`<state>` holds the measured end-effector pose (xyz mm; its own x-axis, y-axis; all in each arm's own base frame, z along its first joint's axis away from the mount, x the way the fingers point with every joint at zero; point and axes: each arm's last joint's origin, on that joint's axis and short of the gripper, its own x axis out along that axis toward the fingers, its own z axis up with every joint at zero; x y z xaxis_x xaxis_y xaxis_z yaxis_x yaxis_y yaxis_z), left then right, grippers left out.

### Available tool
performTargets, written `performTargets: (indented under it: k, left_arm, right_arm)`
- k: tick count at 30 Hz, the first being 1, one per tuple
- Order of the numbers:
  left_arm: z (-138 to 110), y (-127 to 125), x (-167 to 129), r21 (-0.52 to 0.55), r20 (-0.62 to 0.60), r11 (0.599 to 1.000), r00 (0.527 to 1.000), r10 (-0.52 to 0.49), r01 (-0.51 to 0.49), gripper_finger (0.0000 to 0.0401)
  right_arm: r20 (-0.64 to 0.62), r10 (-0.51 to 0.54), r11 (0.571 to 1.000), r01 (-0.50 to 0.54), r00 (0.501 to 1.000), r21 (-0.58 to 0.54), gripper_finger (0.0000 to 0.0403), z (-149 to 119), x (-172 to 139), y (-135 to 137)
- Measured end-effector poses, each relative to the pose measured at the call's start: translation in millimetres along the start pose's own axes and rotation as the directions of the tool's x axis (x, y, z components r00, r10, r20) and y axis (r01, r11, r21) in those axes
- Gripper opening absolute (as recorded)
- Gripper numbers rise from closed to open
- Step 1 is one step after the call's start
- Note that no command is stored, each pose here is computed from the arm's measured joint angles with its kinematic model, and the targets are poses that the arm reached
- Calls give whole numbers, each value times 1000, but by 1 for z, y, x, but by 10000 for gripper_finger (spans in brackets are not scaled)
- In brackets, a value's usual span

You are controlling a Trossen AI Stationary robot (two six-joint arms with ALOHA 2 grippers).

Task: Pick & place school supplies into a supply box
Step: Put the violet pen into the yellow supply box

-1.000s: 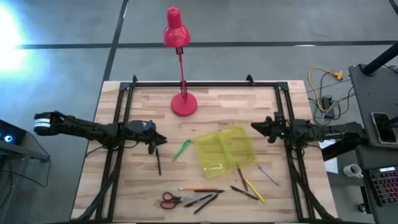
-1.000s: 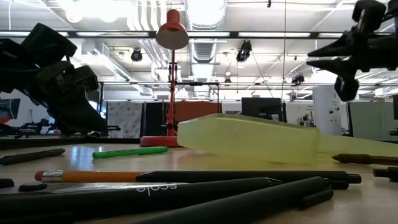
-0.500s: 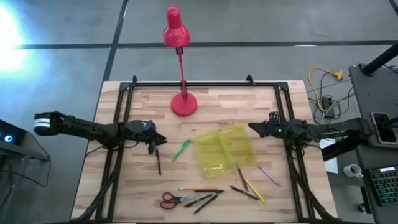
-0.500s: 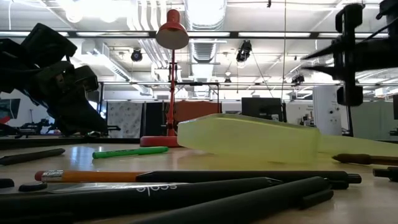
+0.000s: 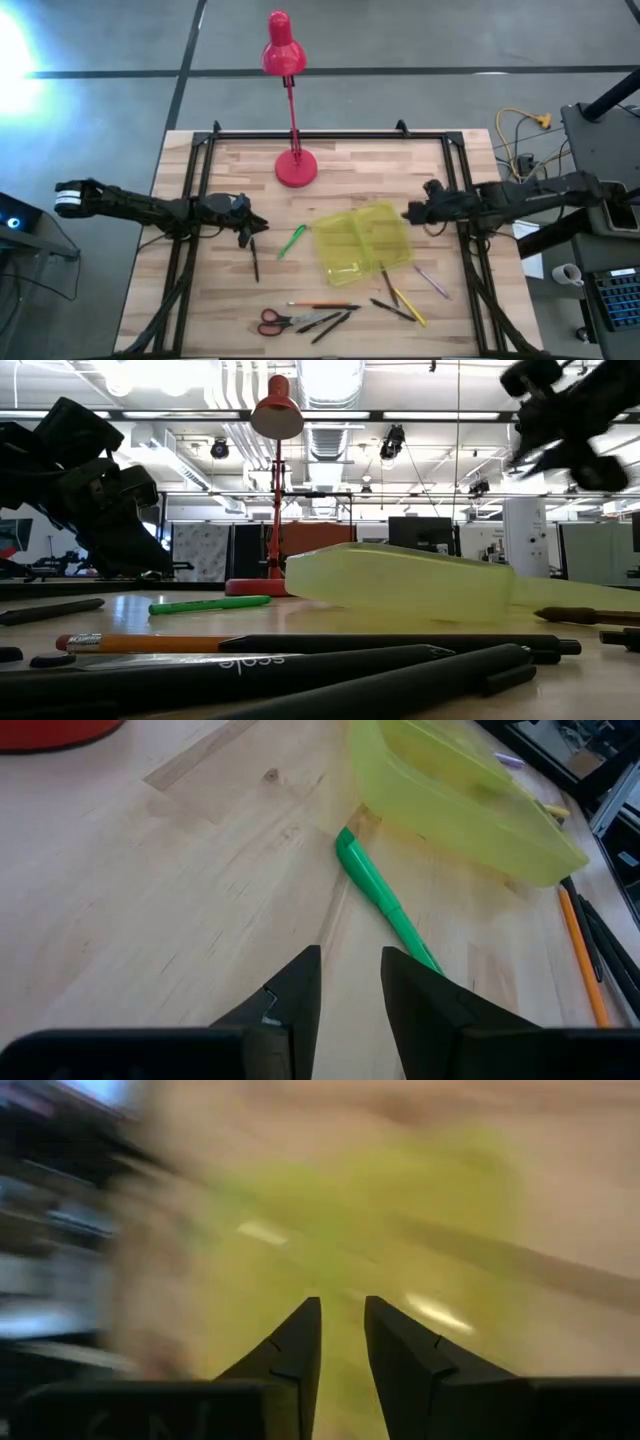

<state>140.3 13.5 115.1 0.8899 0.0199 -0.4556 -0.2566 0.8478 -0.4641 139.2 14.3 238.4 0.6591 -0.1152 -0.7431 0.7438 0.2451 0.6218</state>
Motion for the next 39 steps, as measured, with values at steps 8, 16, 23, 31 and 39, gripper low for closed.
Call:
performTargets:
  k: [8, 16, 23, 31, 39]
  left_arm:
    - [0, 0, 0, 0, 0, 1000, 1000, 0, 0, 92]
    - [0, 0, 0, 0, 0, 1000, 1000, 0, 0, 92]
    - [0, 0, 0, 0, -1, 1000, 1000, -2, 2, 92]
    - [0, 0, 0, 0, -2, 1000, 1000, -3, 3, 92]
    - [0, 0, 0, 0, -2, 1000, 1000, -3, 3, 92]
  right_arm:
    - [-239, -438, 883, 365, 866, -296, 133, -19, -4, 37]
    - [-343, -609, 761, 405, 716, -506, 197, -79, 20, 53]
    - [-426, -717, 689, 470, 552, -551, 206, -121, 45, 33]
    - [-439, -693, 716, 474, 572, -512, 203, -129, 72, 18]
    - [-376, -734, 673, 532, 565, -514, 203, -130, 88, -8]
